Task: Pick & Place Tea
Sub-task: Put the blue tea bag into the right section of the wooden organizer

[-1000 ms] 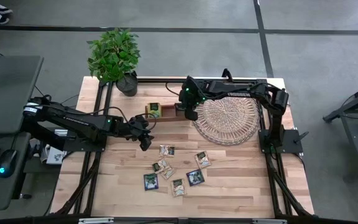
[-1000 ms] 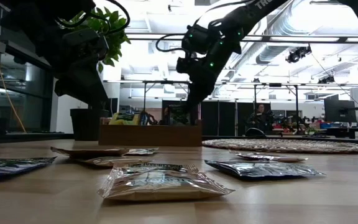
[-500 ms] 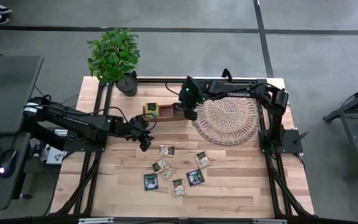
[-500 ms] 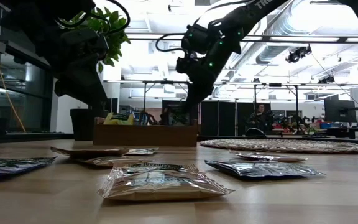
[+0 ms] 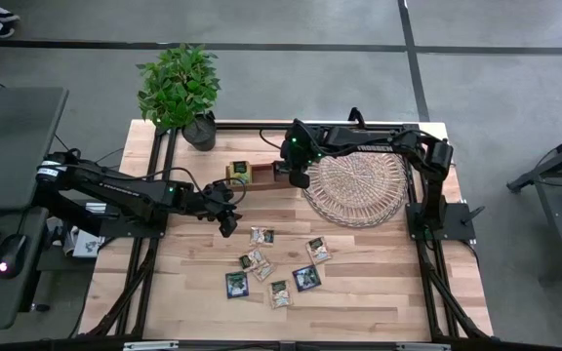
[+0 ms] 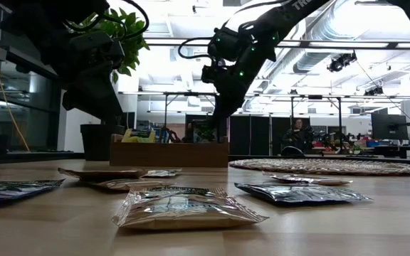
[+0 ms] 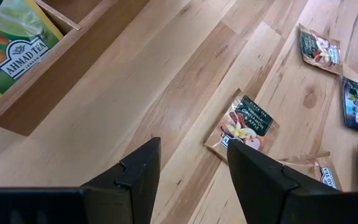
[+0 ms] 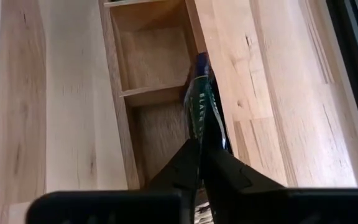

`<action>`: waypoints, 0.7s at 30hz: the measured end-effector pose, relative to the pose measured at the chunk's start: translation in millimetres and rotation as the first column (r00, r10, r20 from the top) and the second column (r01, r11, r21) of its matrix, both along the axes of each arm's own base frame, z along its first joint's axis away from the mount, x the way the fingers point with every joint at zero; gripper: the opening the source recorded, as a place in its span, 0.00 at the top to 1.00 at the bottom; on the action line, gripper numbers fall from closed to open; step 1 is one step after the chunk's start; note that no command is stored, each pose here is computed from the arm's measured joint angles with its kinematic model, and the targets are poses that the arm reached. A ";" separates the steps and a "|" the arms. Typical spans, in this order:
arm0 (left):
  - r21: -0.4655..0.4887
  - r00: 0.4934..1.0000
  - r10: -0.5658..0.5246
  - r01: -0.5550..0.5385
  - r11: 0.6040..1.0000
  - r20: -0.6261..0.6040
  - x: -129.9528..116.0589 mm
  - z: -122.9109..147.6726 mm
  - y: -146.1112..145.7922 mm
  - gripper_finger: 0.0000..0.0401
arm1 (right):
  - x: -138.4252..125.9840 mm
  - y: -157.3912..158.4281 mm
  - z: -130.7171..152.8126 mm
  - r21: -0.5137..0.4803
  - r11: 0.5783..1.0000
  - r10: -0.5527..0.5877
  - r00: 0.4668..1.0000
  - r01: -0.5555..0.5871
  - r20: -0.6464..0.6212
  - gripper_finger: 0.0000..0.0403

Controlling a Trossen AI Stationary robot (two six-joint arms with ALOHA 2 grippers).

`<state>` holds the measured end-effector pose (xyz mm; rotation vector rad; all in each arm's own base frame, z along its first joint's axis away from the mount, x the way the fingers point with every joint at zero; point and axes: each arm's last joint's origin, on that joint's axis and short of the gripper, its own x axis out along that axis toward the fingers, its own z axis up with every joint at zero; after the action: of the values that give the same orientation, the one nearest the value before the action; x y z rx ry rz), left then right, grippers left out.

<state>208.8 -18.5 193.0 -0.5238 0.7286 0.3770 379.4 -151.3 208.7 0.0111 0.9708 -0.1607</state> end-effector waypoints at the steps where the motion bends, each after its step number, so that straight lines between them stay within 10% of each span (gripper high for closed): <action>1: 0.000 1.000 0.000 0.000 1.000 0.000 0.0 0.0 0.0 0.54 | 0.0 0.0 0.0 0.000 1.000 0.000 1.000 0.000 0.001 0.93; 21: 0.009 1.000 -0.016 0.016 1.000 -0.004 0.0 0.0 -0.1 0.54 | -1.4 -1.0 -0.6 -0.030 0.999 -0.038 0.999 0.037 -0.024 0.61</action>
<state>208.7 -18.6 193.0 -0.5082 0.7337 0.3661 378.0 -152.3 208.1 0.0005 0.9934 -0.2100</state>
